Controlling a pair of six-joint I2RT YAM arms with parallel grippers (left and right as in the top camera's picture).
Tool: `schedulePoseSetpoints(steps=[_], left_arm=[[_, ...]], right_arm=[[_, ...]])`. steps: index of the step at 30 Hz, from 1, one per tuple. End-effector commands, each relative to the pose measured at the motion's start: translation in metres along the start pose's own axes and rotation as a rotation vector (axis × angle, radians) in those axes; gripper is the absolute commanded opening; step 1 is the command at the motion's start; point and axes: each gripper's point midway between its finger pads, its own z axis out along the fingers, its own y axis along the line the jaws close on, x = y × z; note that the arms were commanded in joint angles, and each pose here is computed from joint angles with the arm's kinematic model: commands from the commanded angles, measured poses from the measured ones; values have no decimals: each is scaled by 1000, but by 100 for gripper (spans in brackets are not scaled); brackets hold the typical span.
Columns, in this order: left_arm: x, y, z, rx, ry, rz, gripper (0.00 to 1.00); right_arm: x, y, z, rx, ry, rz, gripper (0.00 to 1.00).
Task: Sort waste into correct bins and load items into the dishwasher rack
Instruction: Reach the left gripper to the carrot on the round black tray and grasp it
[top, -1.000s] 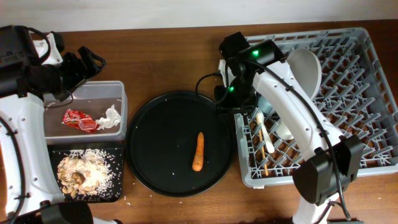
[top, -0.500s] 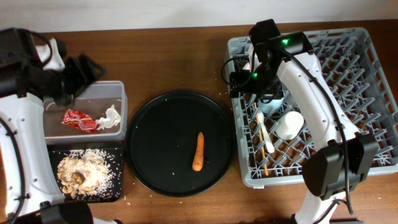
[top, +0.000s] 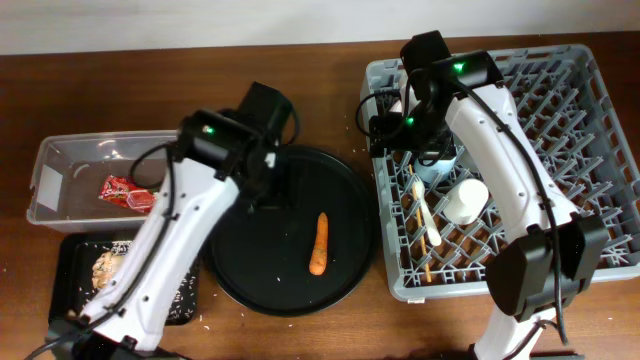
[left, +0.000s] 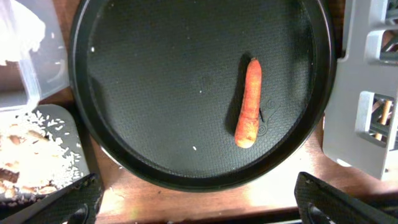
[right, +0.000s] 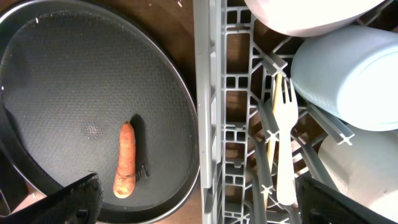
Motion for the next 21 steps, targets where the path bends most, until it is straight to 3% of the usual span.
schedulePoseSetpoints(steps=[1, 3, 6, 10, 16, 17, 21], left_arm=[[23, -19, 33, 9, 66, 48, 99], [34, -40, 68, 69, 82, 88, 99], [42, -60, 107, 144, 63, 127, 91], [36, -73, 131, 180, -18, 158, 72], [54, -77, 172, 161, 5, 132, 71], [52, -80, 176, 162, 0, 135, 64], [57, -73, 198, 94, 31, 91, 64]], right_arm=[[-3, 1, -10, -2, -31, 0, 99], [-3, 1, -10, -2, -31, 0, 99], [-3, 1, -10, -2, -31, 0, 99], [-3, 1, -10, -2, -31, 0, 99], [-3, 1, -10, -2, -31, 0, 99], [-3, 1, -10, -2, -31, 0, 99], [-3, 1, -10, -2, -31, 0, 99]])
